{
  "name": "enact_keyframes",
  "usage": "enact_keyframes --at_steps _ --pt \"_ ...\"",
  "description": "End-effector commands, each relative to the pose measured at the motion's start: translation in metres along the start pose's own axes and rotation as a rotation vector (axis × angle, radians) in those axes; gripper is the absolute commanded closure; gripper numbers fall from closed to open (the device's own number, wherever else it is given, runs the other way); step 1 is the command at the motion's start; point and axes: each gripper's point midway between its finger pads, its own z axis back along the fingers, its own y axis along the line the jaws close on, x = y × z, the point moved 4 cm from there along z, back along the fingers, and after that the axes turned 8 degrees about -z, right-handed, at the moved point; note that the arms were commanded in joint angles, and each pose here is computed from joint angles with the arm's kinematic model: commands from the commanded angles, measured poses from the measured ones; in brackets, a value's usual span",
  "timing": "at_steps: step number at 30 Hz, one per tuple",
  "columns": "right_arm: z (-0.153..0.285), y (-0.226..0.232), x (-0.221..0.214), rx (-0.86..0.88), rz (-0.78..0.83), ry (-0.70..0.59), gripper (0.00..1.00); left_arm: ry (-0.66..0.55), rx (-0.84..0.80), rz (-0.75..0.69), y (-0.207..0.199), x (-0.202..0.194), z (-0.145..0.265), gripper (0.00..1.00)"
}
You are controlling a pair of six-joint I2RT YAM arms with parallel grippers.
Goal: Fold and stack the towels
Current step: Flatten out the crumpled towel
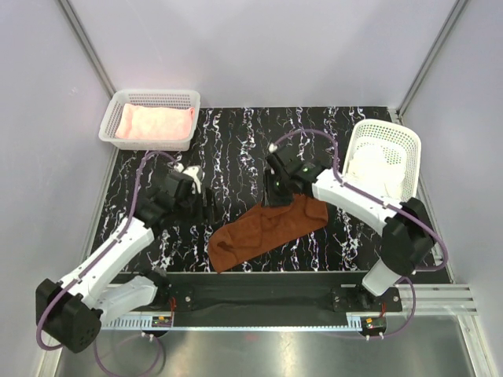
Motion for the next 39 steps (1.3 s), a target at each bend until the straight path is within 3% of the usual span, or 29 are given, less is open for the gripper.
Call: enact_keyframes --at_steps 1,11,19,39 --pt "-0.022 -0.008 -0.029 0.016 -0.077 0.082 0.62 -0.006 -0.053 0.032 -0.009 -0.017 -0.008 0.27" --pt "-0.046 -0.01 -0.083 0.097 -0.225 0.165 0.65 0.0 -0.125 0.051 -0.038 -0.047 -0.015 0.37" --pt "-0.058 0.001 -0.111 0.07 -0.272 0.205 0.63 0.031 -0.123 0.058 -0.042 -0.072 -0.023 0.38" --pt "-0.082 -0.015 -0.116 -0.076 -0.318 0.156 0.61 0.051 -0.081 0.061 -0.058 -0.094 -0.041 0.42"
